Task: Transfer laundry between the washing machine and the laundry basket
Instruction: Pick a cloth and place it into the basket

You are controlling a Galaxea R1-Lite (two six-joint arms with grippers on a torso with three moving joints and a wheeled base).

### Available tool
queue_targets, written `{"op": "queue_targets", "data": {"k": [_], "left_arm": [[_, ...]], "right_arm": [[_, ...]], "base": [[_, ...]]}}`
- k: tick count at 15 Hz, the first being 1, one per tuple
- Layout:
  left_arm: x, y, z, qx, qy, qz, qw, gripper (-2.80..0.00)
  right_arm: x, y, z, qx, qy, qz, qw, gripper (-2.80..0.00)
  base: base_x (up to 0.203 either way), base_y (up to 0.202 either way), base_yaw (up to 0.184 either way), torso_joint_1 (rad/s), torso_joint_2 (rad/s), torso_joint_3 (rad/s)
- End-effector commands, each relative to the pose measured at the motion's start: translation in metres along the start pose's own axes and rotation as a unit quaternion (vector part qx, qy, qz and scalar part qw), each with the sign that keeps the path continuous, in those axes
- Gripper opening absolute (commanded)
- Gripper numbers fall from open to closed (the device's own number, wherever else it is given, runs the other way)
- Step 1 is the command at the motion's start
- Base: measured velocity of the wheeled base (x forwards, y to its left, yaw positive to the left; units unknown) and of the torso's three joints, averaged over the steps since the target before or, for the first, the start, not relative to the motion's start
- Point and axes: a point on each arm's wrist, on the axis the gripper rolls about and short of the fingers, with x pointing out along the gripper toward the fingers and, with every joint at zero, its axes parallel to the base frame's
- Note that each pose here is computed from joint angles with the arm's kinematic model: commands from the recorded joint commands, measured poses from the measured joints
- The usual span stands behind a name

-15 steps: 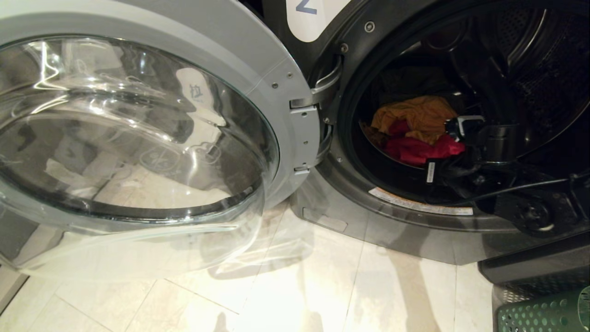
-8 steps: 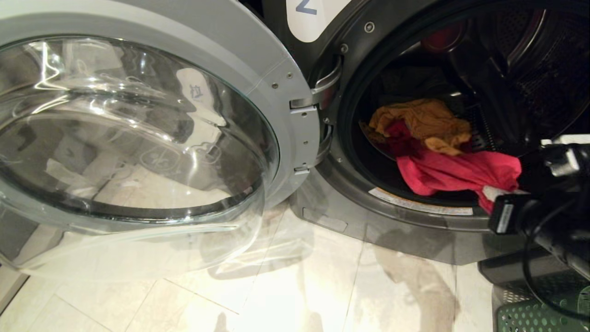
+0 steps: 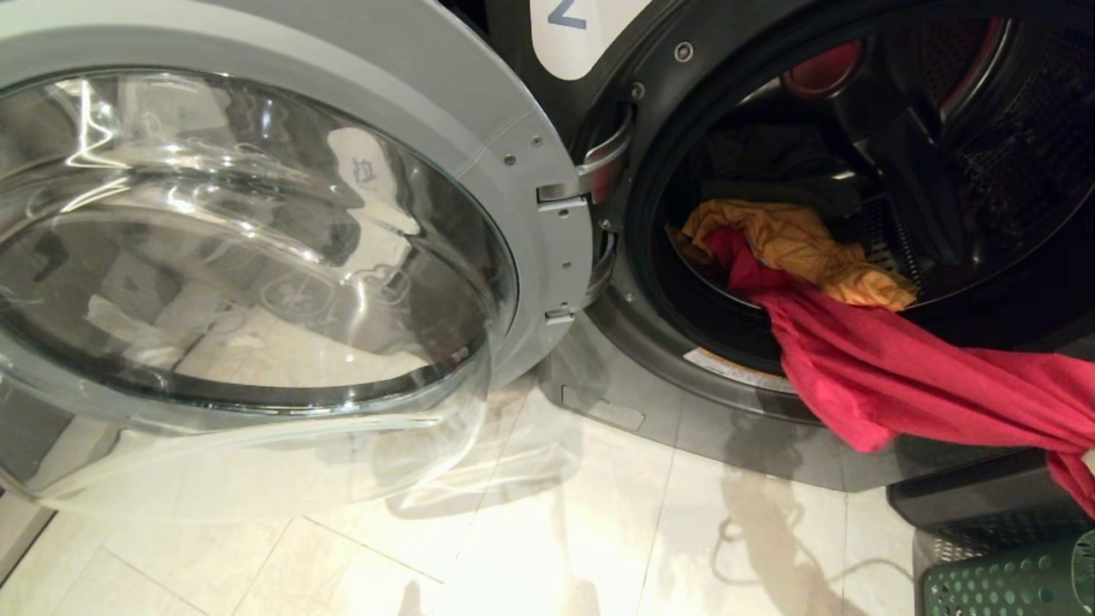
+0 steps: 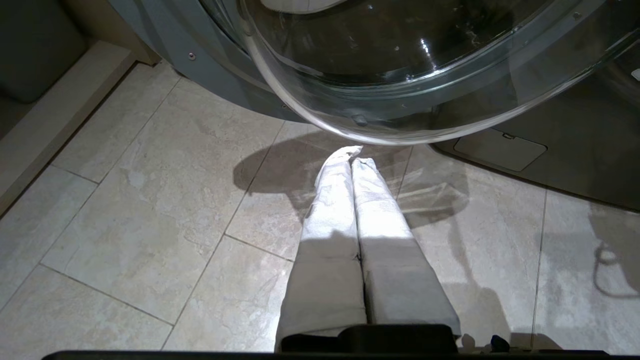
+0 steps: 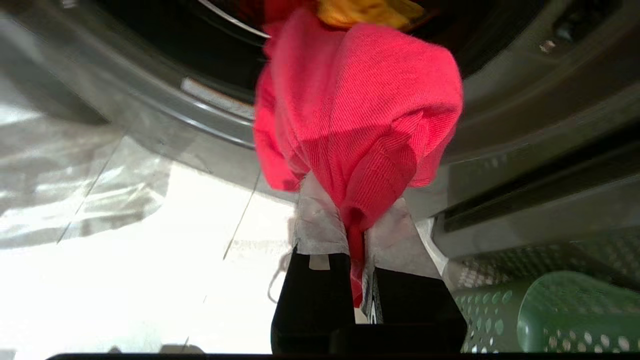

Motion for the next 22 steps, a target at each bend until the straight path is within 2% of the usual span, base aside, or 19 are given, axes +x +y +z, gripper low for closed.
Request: {"op": "queue_targets", "data": {"k": [1,3,7,11,14,19,22], "left_arm": [[0.002,0.000,-0.011,0.000,0.019,0.000,0.9998,-2.80],[0.002,0.000,-0.011,0.000,0.019,0.000,0.9998,-2.80],[0.002,0.000,-0.011,0.000,0.019,0.000,0.9998,-2.80],[0.002,0.000,-0.011,0.000,0.019,0.000,0.9998,-2.80],[0.002,0.000,-0.011,0.000,0.019,0.000,0.9998,-2.80],[0.002,0.000,-0.011,0.000,0.019,0.000,0.9998,-2.80],[0.002,0.000,-0.011,0.001,0.019,0.000,0.9998,-2.80]], "right_arm": [[-0.017,-0.007,0.008,-0.021,-0.044,0.019,0.999,-2.80],[-0.025,-0.010,0.023,-0.058,-0.081,0.030,0.995,-2.80],[-0.039,-0.016,0.049,-0.101,-0.142,0.038,0.984,-2.80],[-0.054,-0.022,0.097,-0.091,-0.198,0.036,0.975,-2.80],[-0.068,-0.028,0.121,-0.094,-0.207,0.038,0.973,-2.80],[-0.094,-0.040,0.168,-0.094,-0.273,0.019,0.957,-2.80],[-0.110,-0.048,0.188,-0.110,-0.304,0.005,0.946,-2.80]], "base": [[0.000,0.000,0.000,0.000,0.00,0.000],[0.000,0.000,0.000,0.000,0.00,0.000],[0.000,0.000,0.000,0.000,0.00,0.000],[0.000,0.000,0.000,0.000,0.00,0.000],[0.000,0.000,0.000,0.000,0.00,0.000],[0.000,0.000,0.000,0.000,0.00,0.000],[0.000,0.000,0.000,0.000,0.00,0.000]]}}
